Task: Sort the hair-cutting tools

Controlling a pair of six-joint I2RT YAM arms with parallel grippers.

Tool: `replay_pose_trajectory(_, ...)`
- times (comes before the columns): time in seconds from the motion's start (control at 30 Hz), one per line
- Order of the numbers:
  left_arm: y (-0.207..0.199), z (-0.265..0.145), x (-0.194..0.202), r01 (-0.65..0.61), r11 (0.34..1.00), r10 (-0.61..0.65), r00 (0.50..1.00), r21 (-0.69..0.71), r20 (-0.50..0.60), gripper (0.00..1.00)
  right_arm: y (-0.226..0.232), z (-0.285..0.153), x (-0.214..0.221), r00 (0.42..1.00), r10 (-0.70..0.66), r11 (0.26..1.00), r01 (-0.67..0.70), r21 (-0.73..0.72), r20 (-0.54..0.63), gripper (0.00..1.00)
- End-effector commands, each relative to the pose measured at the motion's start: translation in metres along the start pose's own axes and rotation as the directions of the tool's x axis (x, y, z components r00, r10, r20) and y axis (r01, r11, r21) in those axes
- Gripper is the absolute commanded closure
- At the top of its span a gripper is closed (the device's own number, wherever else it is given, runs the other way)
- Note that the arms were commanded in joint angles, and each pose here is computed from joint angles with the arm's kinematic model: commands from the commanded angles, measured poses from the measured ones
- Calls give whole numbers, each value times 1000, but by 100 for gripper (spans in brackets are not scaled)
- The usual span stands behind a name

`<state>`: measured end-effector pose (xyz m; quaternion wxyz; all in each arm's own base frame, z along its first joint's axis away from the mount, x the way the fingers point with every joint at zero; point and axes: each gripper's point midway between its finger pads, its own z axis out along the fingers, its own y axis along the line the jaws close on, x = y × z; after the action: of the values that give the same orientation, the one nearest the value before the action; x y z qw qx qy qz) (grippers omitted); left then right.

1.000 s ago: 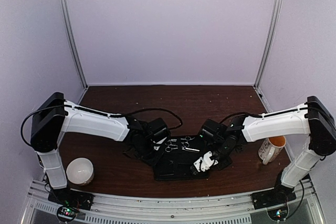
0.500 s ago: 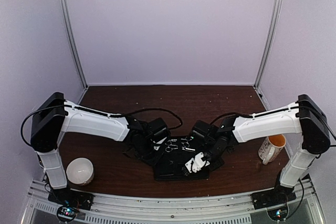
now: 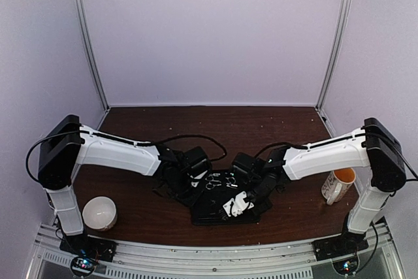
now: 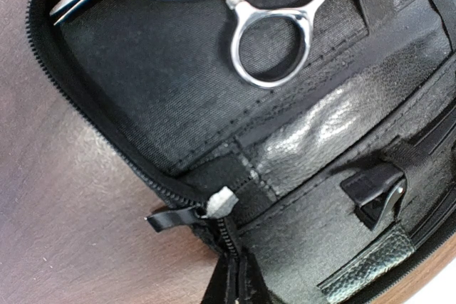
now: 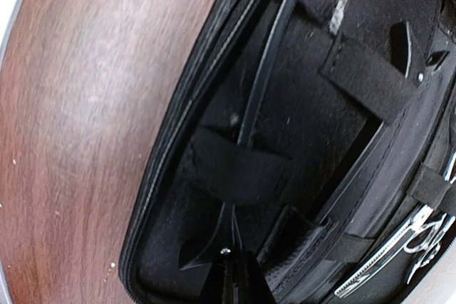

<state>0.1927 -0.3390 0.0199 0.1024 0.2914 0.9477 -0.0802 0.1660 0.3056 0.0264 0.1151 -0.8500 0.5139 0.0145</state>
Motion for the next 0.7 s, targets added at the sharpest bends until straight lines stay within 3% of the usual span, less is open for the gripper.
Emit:
replay_pose_trajectory(0.0, 11, 22, 17, 6, 1000, -8, 998, -25, -58, 100, 22, 18, -20, 999, 5, 994, 0, -111, 49, 100)
replay_pose_trajectory(0.67, 14, 24, 21, -5, 999, 3, 998, -31, -65, 100, 34, 19, -5, 1000, 26, 992, -27, -121, -12, 100)
